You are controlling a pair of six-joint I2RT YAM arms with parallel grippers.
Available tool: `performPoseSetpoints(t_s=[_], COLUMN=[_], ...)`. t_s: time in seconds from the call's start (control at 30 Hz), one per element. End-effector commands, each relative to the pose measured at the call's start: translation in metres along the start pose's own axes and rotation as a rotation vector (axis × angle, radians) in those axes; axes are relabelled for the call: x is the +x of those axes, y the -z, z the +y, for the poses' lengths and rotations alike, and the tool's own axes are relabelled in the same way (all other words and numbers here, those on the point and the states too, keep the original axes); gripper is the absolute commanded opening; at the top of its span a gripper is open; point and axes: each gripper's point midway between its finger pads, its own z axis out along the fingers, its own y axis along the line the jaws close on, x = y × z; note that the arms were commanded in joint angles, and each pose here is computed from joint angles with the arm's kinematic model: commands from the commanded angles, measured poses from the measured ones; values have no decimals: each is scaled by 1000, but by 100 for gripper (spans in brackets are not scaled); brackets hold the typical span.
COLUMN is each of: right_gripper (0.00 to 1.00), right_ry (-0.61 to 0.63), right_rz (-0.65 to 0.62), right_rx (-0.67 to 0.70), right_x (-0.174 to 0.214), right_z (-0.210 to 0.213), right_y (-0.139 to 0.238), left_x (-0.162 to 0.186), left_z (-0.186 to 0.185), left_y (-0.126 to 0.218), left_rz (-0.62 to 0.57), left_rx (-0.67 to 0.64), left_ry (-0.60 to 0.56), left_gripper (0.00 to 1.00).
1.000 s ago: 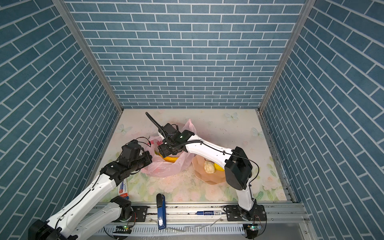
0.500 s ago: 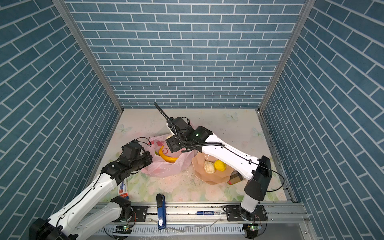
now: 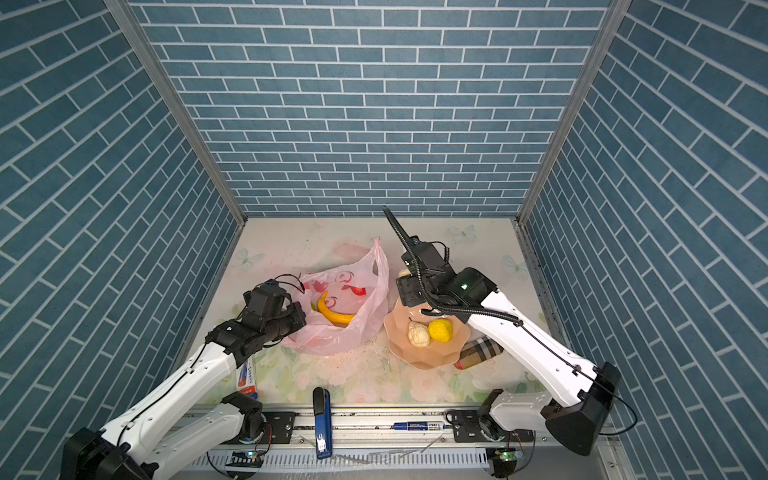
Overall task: Take the fake fruits out of the plastic bag
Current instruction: 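Carry the pale fruit over the peach bowl with the right gripper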
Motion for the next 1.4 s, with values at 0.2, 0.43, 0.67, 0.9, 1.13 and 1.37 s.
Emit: performPoseSetpoints(t_s=[0.2,0.43,0.67,0.9,1.13,1.37], right_gripper=[46,46,46,48,52,63], right_ry=[-149,-183,-215,-236,-243,-250], right_rz=[121,202,252,291,314,329], right_rx=[47,28,12,4,8,15], right_x=[51,74,90,108,119,126], right_z=[-33,-37,-41,-43,-45,-47], right_y=[-63,-110,-138,-151,-158,-163], left_x=[-8,-8,-6,-6,-7,-7], left_z=[-7,-5,-2,-2,-3,-3], left_y=[0,0,-1,-2,-4,-4], left_rz=[-14,-15,-11,-8,-5,-2], left_rx=[1,-8,-18,-24,-21,-21], left_ry=[-15,-14,-9,-9,-8,-7], left_gripper=[0,0,0,0,0,0])
